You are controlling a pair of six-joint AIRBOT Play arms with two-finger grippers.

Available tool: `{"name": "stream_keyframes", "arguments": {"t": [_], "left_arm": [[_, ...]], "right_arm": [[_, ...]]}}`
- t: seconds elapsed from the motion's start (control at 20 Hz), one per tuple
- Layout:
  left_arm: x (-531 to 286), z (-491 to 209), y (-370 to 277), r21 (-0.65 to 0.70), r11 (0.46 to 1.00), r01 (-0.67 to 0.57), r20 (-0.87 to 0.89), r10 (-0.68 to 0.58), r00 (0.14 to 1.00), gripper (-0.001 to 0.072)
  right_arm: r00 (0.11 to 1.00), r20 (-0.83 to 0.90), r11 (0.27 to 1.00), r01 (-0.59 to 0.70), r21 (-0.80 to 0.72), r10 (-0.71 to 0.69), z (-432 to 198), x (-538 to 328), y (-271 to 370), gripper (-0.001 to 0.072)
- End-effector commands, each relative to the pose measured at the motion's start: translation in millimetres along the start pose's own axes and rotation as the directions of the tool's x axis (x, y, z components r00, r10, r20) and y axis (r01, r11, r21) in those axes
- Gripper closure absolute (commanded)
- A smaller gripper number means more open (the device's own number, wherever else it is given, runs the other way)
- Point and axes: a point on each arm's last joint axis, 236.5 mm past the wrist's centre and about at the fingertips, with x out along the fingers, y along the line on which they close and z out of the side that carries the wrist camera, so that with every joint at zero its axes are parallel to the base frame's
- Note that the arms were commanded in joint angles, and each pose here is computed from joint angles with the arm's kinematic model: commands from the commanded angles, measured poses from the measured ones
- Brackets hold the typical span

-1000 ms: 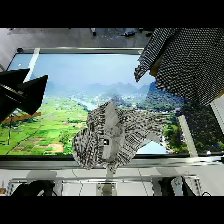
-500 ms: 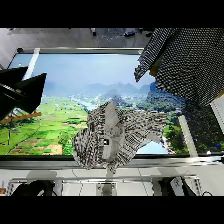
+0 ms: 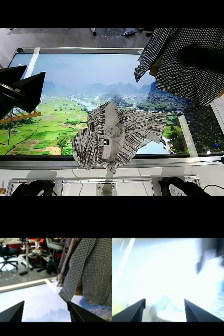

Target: Fold the clothes and pants, and hang the long-sleeved shirts on hangers.

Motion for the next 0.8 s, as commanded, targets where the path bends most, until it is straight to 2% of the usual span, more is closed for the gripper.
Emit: {"name": "stream_keyframes", "arguments": {"t": [0.0, 0.1, 0.35, 0.5, 0.75], "left_arm": [[0, 0, 0, 0.002, 1.000, -0.001, 0.000, 0.001, 1.000, 0.0100], [0, 0, -1, -0.006, 1.000, 0.003, 0.002, -0.003, 1.000, 0.0101], [0, 0, -1, -0.005, 1.000, 0.003, 0.001, -0.003, 1.000, 0.0101], [0, 0, -1, -0.005, 1.000, 0.004, 0.001, -0.003, 1.000, 0.0101], [0, 0, -1, -0.005, 1.000, 0.003, 0.002, -0.003, 1.000, 0.0100]], "right_arm": [[0.944, -0.223, 0.915, -0.300, -0.270, 0.244, -64, 67, 126, 0.0159], [0.910, -0.241, 0.863, -0.402, -0.306, 0.338, -76, 76, 185, 0.0159], [0.869, -0.200, 0.769, -0.494, -0.406, 0.453, -82, 69, 274, 0.0159], [0.848, -0.221, 0.737, -0.529, -0.421, 0.482, -91, 59, 295, 0.0159], [0.847, -0.226, 0.733, -0.530, -0.426, 0.481, -93, 59, 296, 0.0159]]}}
